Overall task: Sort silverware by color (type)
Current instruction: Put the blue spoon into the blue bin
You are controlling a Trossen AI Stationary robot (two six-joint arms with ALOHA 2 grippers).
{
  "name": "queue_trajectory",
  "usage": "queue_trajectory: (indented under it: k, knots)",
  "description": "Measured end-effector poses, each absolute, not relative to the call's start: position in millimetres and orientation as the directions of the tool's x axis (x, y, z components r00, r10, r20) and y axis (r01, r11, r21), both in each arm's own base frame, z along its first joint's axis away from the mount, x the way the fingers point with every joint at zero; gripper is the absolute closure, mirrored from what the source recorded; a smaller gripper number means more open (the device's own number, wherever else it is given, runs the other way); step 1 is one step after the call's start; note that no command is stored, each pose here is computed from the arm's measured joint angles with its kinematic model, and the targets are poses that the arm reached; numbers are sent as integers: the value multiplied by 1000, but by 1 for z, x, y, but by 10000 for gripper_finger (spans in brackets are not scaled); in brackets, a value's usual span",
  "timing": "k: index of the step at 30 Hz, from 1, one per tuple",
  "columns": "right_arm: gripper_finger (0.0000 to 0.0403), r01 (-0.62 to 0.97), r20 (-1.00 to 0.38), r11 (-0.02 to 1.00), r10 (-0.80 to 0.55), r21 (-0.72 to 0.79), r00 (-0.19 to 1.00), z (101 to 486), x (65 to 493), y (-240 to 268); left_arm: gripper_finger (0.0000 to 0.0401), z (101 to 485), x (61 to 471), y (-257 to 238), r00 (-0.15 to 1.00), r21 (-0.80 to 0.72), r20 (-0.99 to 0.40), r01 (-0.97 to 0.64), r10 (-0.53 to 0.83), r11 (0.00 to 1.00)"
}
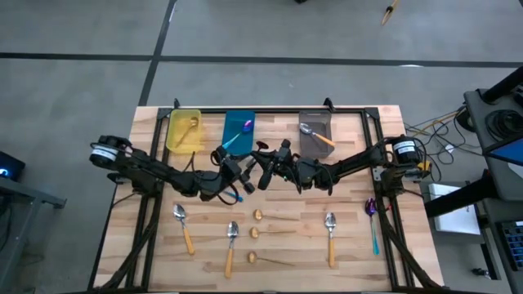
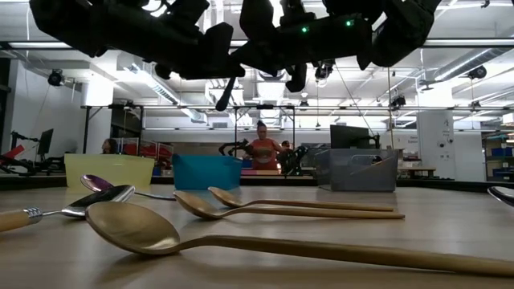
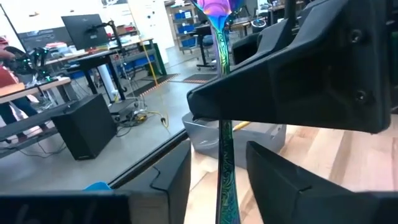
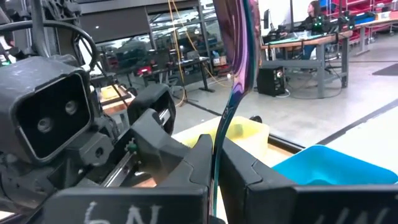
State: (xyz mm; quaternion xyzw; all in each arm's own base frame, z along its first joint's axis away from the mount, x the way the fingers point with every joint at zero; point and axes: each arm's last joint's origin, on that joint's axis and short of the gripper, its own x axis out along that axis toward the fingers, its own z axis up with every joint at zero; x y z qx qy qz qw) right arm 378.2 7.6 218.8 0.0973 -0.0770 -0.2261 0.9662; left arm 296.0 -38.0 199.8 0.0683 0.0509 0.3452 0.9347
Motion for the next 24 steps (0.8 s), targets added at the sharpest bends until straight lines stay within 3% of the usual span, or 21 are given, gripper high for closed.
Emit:
queue_trajectory:
  k: [10, 24]
  knots:
    - [394, 421, 103, 881, -449, 214, 887, 219, 378, 8, 388, 200, 297, -36, 756, 147, -49, -641, 653, 753]
    - [382, 428, 87, 880, -452, 204, 888, 217, 378, 8, 400, 202, 298, -38, 772, 99, -48, -628, 634, 772]
